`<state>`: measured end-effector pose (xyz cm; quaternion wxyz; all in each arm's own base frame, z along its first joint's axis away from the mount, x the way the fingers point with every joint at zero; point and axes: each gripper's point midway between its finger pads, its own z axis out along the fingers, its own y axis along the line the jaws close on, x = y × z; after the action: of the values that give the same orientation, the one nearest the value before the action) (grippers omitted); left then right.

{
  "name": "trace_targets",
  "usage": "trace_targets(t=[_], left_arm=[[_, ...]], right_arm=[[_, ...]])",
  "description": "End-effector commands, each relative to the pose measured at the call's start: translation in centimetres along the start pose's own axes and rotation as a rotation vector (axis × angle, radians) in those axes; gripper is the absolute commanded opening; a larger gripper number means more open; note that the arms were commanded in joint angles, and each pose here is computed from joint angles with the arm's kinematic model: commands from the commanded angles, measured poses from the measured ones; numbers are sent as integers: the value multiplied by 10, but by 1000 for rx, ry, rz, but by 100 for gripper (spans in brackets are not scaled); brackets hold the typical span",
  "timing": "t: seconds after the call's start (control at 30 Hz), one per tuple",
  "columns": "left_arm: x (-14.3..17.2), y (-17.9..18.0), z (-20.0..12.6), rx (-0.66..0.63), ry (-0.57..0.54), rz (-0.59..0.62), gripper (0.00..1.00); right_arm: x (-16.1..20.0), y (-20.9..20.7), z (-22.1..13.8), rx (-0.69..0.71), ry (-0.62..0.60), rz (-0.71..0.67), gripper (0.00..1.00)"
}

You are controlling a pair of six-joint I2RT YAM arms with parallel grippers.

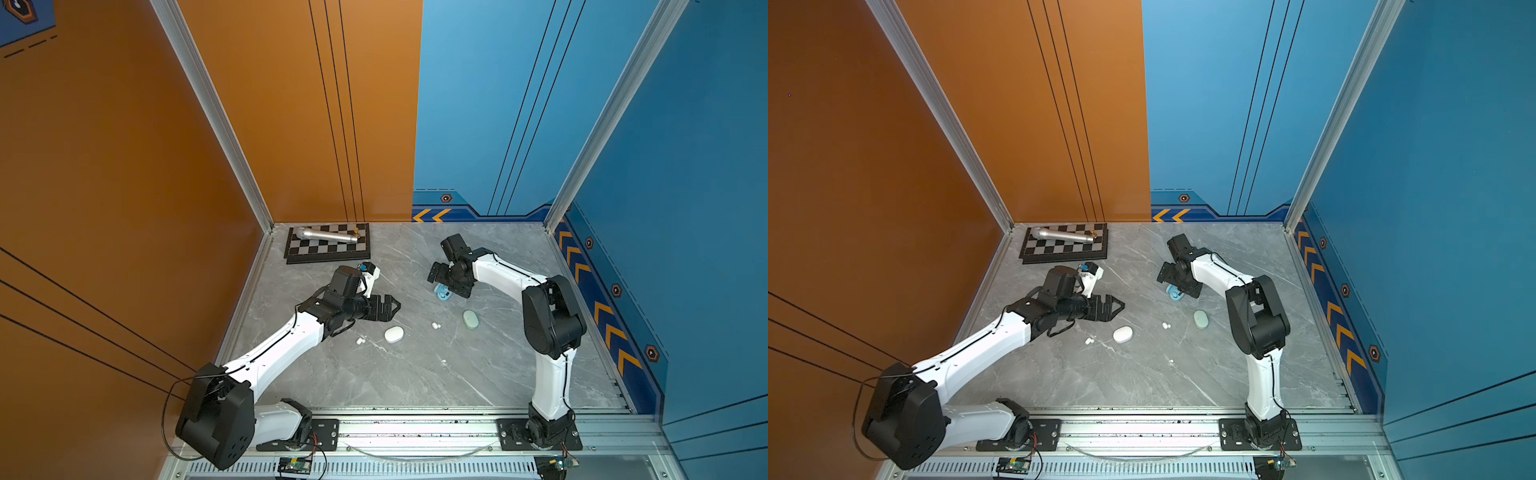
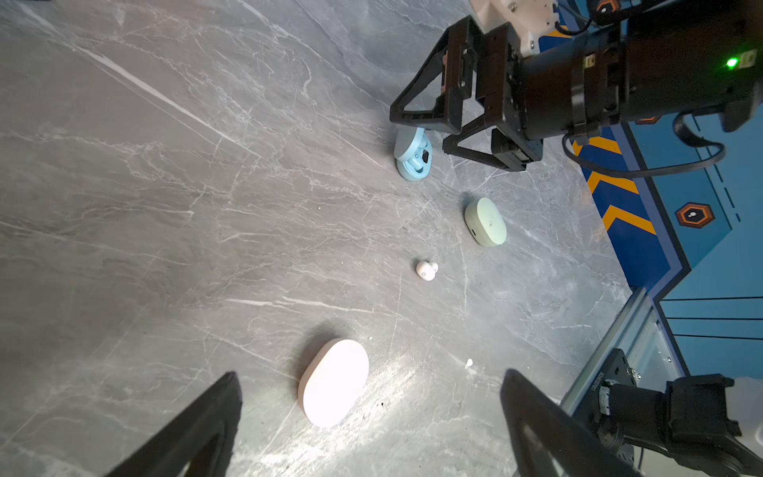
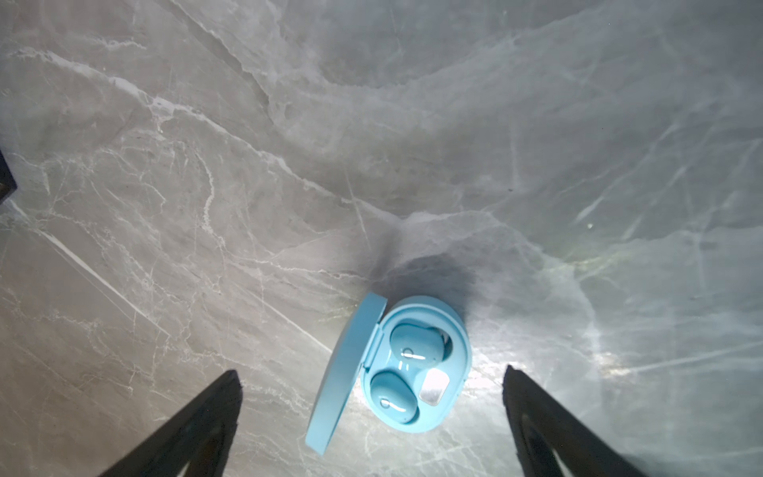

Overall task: Insert wireless bluetooth earbuds into charging case
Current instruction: Close the charging case at the center of the table.

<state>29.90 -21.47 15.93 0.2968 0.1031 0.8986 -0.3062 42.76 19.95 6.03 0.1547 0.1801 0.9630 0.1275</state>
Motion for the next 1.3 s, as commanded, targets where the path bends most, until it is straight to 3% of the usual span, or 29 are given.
trace_targets(t=[0.0,0.33,0.63,0.8,1.0,1.13,1.17,1.2,1.27], left_arm=[[-2,-3,-7,27,-32,31,98],[-9,-10,-24,52,-128,69,98],[-12,-7,-29,32,-150,58,98],[-16,-6,-37,25,-173,45,98],[-13,17,-49,-100,-224,-14,99],[-9,19,-54,-105,-224,-35,82],[-7,20,-55,-100,-227,-44,84],[-6,20,-56,-91,-229,-53,96],[-10,16,-61,-54,-263,-60,98]], right_arm=[[3,-20,3,72,-1,42,99],[12,-43,1,100,13,74,96],[12,-37,-27,43,-14,21,94],[30,-2,-71,-13,-2,-260,93],[93,25,-105,-45,64,-510,93],[146,50,-117,-123,110,-753,91],[159,57,-121,-151,120,-848,91],[172,60,-123,-172,133,-936,91],[195,64,-128,-222,157,-1089,91]])
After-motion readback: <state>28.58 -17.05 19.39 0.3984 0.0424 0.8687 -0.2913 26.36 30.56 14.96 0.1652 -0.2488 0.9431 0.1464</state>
